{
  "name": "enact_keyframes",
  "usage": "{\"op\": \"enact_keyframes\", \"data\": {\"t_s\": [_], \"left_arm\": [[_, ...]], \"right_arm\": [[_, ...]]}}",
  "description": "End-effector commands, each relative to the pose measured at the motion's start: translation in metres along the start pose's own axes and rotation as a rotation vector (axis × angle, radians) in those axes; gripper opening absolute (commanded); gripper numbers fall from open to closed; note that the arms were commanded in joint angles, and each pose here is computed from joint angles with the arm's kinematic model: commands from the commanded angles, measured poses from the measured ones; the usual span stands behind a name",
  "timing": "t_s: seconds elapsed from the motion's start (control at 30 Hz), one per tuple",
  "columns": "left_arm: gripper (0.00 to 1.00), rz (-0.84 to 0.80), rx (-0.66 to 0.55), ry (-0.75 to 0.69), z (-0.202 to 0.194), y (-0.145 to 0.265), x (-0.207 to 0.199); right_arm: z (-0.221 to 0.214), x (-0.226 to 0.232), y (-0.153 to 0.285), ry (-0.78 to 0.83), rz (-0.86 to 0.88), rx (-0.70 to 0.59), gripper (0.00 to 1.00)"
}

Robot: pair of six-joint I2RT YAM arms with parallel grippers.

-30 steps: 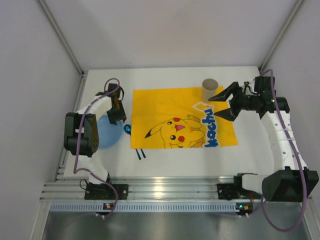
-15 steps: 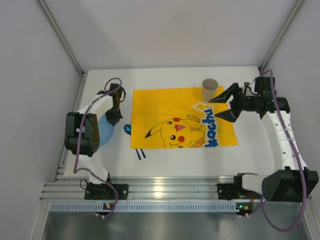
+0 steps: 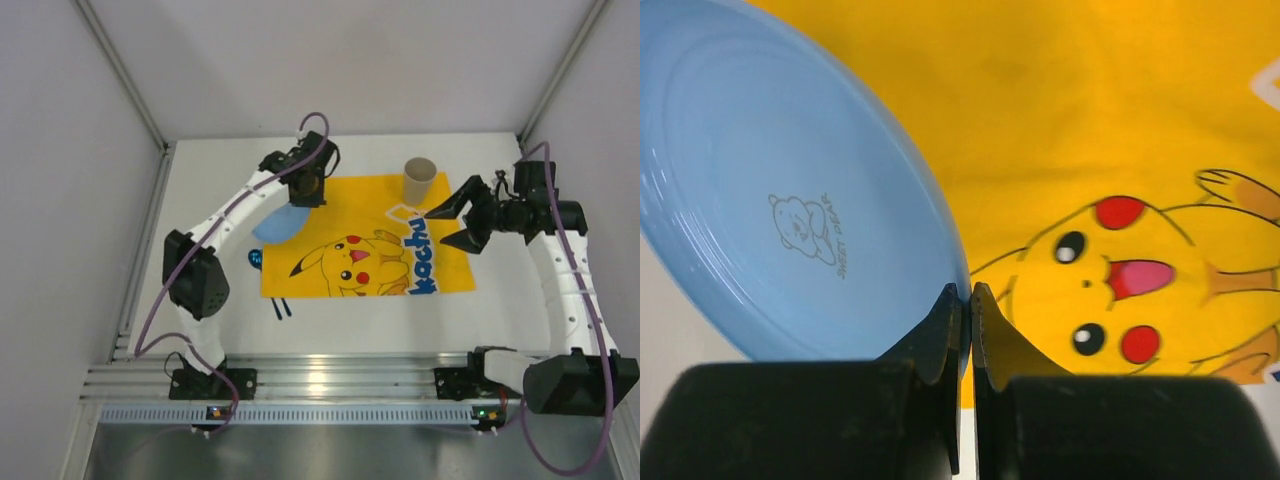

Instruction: Set the dinner table for one person

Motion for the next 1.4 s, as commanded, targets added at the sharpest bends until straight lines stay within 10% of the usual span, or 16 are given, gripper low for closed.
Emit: {"op": "enact_keyframes", "data": {"t_s": [0.0, 0.33, 0.77, 1.07, 1.37], "left_arm": [[0.0, -0.062, 0.086, -0.078, -0.008, -0.021, -0.053], [0.0, -0.206, 0.057, -0.334, -0.015, -0.054, -0.198], [0.0, -0.232, 0.279, -0.354, -0.091, -0.099, -0.213], [0.52, -0.262, 0.259, -0.36, -0.085, -0.087, -0.214], [0.75, -0.211, 0.07, -0.324, -0.03, -0.022, -0.183]], "right_arm": [[-0.012, -0.011, 0.018, 0.065, -0.005, -0.057, 0.74], [-0.033, -0.04, 0.031, 0.073, -0.076, -0.065, 0.73], [-0.034, -0.044, 0.035, 0.102, -0.112, -0.069, 0.73], [-0.032, -0.044, 0.031, 0.091, -0.109, -0.058, 0.73], [-0.034, -0.049, 0.03, 0.09, -0.113, -0.068, 0.73]]}}
Point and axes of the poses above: each gripper's point midway between its finger pads, its own y axis back along the fingers, its own x axis along the line the jaws close on, z = x × y, the point moved 9 cm from there along y, back along the fingers, and after that the axes turned 15 degrees about -y, right-handed, at the moved point
